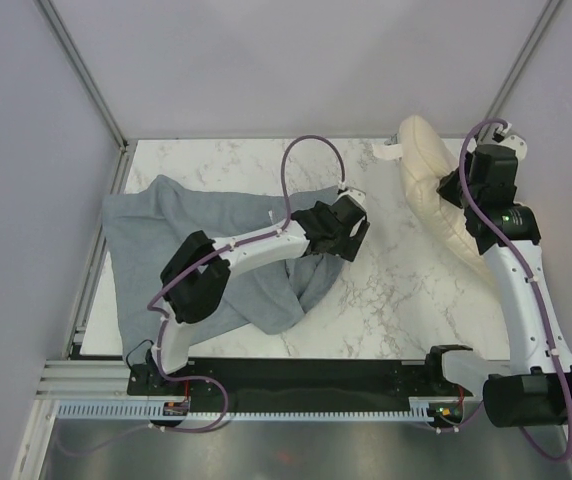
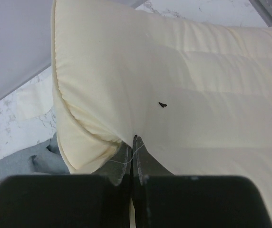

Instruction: Put the pillow into the pillowcase

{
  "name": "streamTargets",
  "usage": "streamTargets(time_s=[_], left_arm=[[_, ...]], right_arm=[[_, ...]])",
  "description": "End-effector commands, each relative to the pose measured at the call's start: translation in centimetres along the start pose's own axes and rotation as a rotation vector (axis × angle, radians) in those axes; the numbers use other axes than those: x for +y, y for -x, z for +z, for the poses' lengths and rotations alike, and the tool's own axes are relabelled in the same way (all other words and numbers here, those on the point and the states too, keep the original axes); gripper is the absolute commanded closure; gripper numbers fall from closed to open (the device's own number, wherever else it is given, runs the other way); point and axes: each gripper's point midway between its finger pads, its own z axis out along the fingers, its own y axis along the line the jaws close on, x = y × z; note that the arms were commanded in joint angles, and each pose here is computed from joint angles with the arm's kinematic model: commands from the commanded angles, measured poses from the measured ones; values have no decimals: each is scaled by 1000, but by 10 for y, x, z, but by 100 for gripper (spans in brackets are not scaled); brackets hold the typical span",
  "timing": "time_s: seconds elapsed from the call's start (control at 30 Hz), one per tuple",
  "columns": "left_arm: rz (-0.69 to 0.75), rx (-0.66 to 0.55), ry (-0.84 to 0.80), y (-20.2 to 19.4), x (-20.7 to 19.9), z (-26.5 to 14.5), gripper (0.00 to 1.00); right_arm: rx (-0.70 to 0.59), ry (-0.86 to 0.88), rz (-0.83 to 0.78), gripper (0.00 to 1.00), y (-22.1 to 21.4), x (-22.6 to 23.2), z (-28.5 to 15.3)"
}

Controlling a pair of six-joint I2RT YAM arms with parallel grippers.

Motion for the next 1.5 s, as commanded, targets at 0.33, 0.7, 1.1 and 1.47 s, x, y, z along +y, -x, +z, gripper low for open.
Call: streamTargets(time_s=[0.33,0.7,1.1,1.47], left_arm=[[112,50,-34,-7,-33,42,13],[152,82,-50,-15,-38,50,98],[350,-117,-429,-11,-143,-66,98],[323,-218,-877,-32,-172,-150,98]], right_arm=[[-97,15,46,100,34,1,-11],[-107,41,47,100,37,5,-15],[-184,-7,81,100,58,-6,-26],[-139,53,71,100,48,0,-28]])
